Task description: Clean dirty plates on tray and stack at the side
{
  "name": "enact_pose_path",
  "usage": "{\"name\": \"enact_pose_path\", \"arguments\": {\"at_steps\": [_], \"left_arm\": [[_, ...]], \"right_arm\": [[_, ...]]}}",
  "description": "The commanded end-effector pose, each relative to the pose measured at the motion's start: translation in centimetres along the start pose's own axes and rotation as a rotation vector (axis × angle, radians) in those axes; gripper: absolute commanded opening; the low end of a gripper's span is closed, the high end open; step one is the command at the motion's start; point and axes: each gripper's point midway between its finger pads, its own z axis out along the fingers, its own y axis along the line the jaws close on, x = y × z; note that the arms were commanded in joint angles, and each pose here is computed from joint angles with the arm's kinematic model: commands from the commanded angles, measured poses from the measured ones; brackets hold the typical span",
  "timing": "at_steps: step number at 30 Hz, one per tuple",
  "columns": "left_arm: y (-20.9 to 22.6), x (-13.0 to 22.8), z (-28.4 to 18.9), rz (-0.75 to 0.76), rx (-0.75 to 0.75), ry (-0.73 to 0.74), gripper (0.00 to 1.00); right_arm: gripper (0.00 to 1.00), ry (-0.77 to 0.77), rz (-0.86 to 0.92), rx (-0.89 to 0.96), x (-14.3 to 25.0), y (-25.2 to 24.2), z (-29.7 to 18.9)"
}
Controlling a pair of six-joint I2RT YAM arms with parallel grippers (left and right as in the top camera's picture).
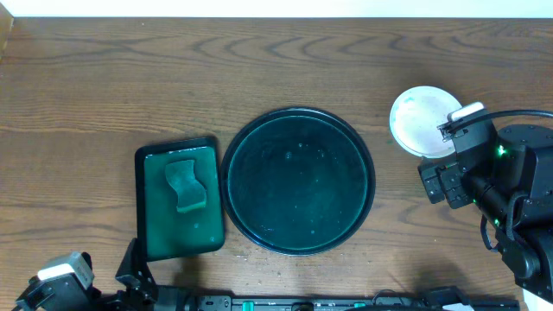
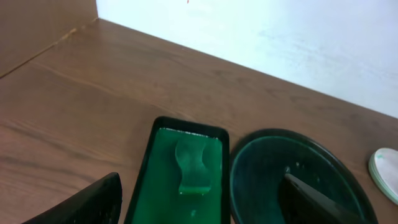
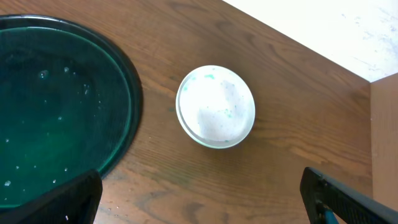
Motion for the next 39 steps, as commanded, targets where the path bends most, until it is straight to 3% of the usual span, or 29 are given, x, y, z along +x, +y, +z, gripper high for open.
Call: {"name": "enact_pose_path", "arguments": {"at_steps": [1, 17, 28, 39], "left_arm": [[0.2, 0.1, -0.1, 0.015, -0.014, 0.009, 0.8], [2.2, 4.0, -0.5, 0.082, -0.099, 0.166, 0.8], [-0.6, -1.7, 3.3, 0.037, -0.011, -0.087, 0.8], [-2.4, -2.7, 7.9, -0.027, 0.11, -0.37, 0.8]], "right_arm": [[0.99, -0.014, -0.017, 0.005, -0.3, 0.0, -0.4], [0.99, -0.014, -0.017, 0.006, -0.3, 0.0, -0.4], [0.99, -0.014, -0.017, 0.006, -0.3, 0.0, -0.4], [0.99, -0.014, -0.017, 0.006, -0.3, 0.0, -0.4]]}}
